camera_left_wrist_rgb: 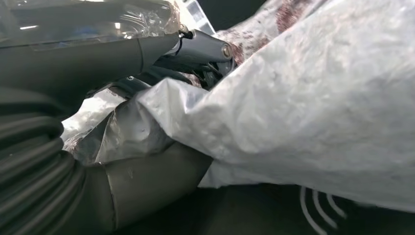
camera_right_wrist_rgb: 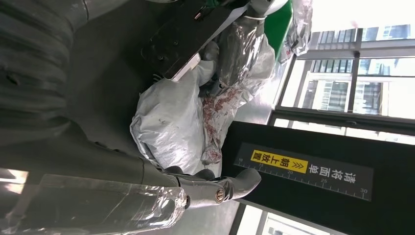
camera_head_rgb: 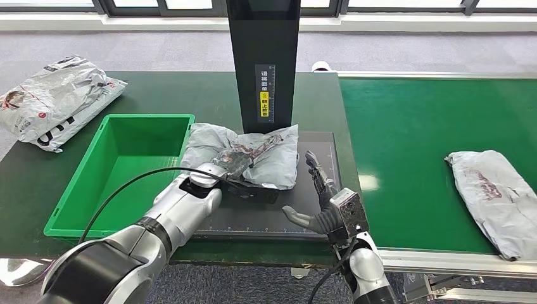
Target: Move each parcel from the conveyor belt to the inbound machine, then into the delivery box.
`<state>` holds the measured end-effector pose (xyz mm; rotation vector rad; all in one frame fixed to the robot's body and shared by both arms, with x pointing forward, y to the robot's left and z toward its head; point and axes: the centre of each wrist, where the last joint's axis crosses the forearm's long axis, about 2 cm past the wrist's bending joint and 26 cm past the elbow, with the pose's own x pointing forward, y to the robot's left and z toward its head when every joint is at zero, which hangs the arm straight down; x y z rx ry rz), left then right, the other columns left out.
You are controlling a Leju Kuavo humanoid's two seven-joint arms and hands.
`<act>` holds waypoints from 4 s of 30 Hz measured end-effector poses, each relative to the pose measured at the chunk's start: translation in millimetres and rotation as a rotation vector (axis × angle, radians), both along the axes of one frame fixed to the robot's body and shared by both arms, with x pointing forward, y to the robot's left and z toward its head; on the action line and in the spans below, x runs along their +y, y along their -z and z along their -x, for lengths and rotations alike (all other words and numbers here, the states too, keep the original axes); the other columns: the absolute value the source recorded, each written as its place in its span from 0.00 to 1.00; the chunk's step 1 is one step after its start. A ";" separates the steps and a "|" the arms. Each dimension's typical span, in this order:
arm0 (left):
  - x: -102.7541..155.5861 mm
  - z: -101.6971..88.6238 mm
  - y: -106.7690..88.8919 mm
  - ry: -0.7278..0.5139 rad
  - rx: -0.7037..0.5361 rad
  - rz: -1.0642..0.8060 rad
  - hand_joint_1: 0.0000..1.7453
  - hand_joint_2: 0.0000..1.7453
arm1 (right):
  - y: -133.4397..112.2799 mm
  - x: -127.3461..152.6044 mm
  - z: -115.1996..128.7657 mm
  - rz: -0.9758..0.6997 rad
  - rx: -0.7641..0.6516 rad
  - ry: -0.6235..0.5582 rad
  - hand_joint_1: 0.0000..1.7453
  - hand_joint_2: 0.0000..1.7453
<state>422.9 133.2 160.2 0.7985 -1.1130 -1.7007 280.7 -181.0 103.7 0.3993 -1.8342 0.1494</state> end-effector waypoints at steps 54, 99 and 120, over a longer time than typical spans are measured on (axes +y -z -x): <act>60.4 12.9 -42.1 -0.188 -0.517 0.231 0.00 1.00 | 8.9 -19.6 36.3 0.015 0.008 0.123 0.00 1.00; 3.2 8.2 12.1 0.205 0.119 -0.079 1.00 1.00 | 15.2 -14.8 15.5 0.004 0.044 0.074 0.00 1.00; 2.2 4.9 2.2 0.016 -0.254 0.021 1.00 1.00 | 20.8 -21.7 22.1 -0.002 0.048 0.137 0.00 1.00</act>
